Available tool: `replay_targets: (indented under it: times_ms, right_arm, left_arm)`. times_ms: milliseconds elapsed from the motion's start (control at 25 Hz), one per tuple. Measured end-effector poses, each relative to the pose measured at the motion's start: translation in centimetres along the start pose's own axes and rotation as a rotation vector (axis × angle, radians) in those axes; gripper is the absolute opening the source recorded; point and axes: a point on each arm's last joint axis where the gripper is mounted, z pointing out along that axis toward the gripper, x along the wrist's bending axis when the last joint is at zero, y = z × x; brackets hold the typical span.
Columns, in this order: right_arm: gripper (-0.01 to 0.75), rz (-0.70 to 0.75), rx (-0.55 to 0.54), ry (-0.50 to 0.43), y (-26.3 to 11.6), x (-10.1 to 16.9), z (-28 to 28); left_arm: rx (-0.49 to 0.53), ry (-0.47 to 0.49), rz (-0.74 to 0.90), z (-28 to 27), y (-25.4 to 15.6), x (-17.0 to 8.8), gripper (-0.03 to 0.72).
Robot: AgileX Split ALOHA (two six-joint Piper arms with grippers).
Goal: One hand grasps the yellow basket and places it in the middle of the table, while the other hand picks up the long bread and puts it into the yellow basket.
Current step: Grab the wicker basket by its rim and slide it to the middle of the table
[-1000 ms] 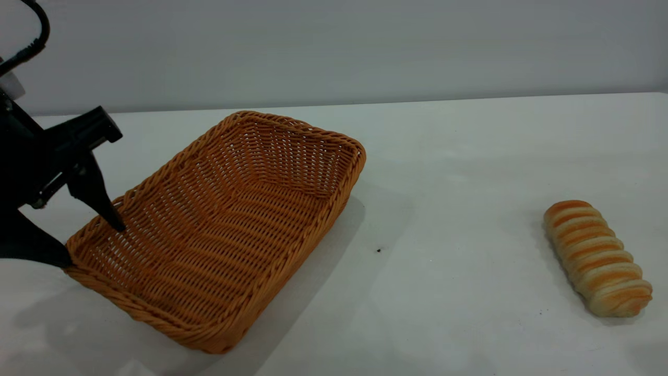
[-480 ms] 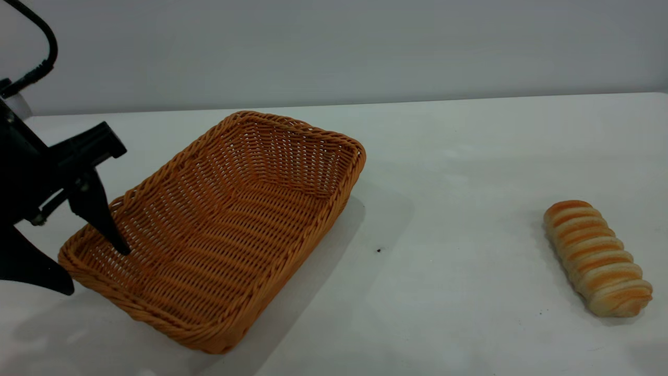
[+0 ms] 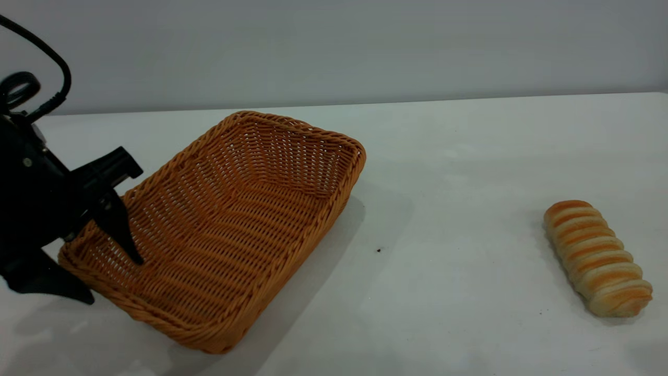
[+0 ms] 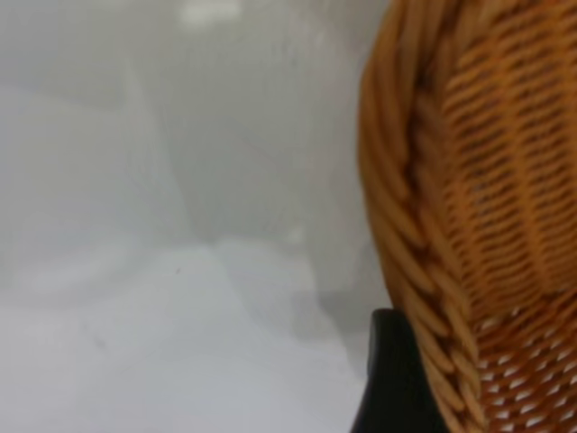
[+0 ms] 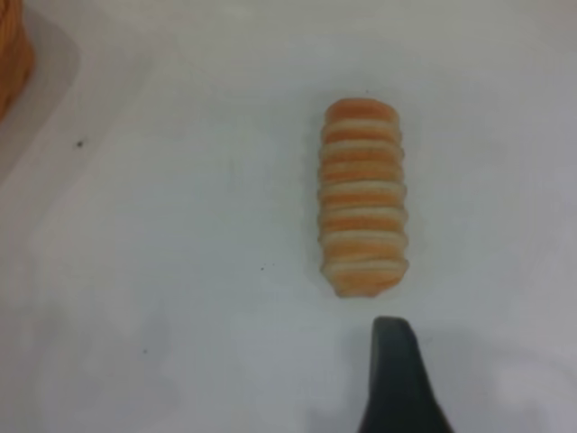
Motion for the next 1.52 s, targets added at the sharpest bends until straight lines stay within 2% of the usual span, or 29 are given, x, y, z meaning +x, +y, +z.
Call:
replay_targets:
  times_ms: [400,480,560,640,720,760,1120,1360,1520]
  right_arm:
    - [0.531,0.001,0.0,0.001,0.0,0.0,0.0]
    - [0.531,0.001,0.0,0.001,0.0,0.0,0.0]
    - [0.531,0.001,0.0,0.001,0.0,0.0,0.0]
    - [0.531,0.001,0.0,0.001,0.0,0.0,0.0]
    - [0.531,0.001,0.0,0.001,0.0,0.0,0.0]
    - [0.531,0.001,0.0,0.001,0.0,0.0,0.0]
    - [0.531,0.001,0.001,0.001,0.0,0.0,0.0]
    - [0.531,0.001,0.004,0.001,0.0,0.0,0.0]
    - [0.531,0.001,0.008,0.0,-0.1,0.0,0.0]
  left_arm:
    - [-0.022,0.007,-0.073,2.7,0.6,0.2,0.538]
    - [-0.041,-0.001,-0.076,3.0,0.8,0.2,0.515]
    - [-0.053,-0.009,-0.075,3.0,0.9,0.1,0.441]
    - [-0.061,-0.015,-0.075,3.0,1.0,0.0,0.309]
    - [-0.071,-0.024,-0.093,3.0,1.1,0.0,0.144]
    - [-0.083,-0.034,-0.093,2.9,1.2,-0.1,0.116]
    - [-0.11,-0.05,-0.026,2.8,1.4,-0.4,0.116]
    - [-0.165,-0.11,0.045,1.0,1.7,-1.2,0.116]
    - [-0.147,-0.11,0.153,0.4,1.7,-1.8,0.116]
